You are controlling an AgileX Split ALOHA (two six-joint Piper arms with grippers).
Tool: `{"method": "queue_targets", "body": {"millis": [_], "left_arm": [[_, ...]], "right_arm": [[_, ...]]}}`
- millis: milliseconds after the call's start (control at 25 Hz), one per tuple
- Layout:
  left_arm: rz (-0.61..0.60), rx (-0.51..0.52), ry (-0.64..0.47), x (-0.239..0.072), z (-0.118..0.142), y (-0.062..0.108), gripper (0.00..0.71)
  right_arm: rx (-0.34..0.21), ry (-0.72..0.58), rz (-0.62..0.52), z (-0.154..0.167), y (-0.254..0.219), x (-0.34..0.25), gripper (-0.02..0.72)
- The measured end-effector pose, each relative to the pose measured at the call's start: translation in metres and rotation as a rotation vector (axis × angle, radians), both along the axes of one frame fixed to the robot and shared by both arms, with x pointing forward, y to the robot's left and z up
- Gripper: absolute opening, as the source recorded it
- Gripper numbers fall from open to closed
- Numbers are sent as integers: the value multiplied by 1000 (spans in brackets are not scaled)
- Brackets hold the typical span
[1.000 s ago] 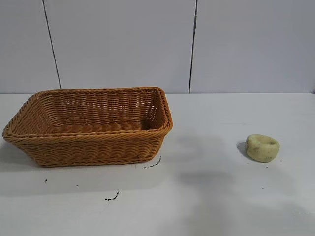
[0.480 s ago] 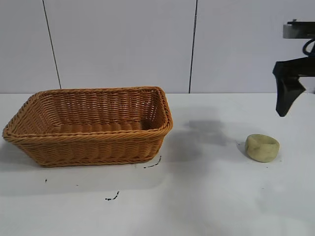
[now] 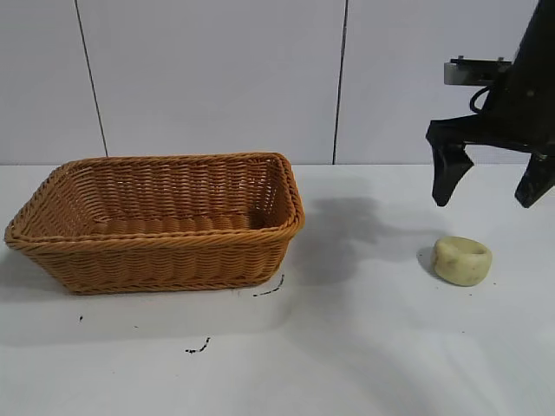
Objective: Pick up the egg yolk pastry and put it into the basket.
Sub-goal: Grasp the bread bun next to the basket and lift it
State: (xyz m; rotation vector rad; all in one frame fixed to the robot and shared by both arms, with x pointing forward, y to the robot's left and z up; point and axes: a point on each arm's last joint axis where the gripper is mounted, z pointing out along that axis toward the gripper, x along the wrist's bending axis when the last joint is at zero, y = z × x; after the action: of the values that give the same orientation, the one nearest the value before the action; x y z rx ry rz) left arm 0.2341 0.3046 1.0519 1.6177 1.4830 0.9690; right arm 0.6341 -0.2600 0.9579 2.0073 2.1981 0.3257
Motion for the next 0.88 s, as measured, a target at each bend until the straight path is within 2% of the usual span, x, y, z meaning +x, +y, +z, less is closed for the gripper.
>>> {"method": "queue_targets", "body": {"millis": [560, 760, 800, 880], "left_arm": [[0, 0, 0, 0, 0, 0, 693], [0, 0, 0, 0, 0, 0, 693], [0, 0, 0, 0, 0, 0, 693], [0, 0, 0, 0, 0, 0, 693]], "right_arm": [[4, 38, -39, -65, 6, 16, 696], [1, 56, -39, -73, 6, 16, 696], [0, 55, -39, -73, 5, 16, 685], [0, 61, -38, -73, 5, 15, 606]]}}
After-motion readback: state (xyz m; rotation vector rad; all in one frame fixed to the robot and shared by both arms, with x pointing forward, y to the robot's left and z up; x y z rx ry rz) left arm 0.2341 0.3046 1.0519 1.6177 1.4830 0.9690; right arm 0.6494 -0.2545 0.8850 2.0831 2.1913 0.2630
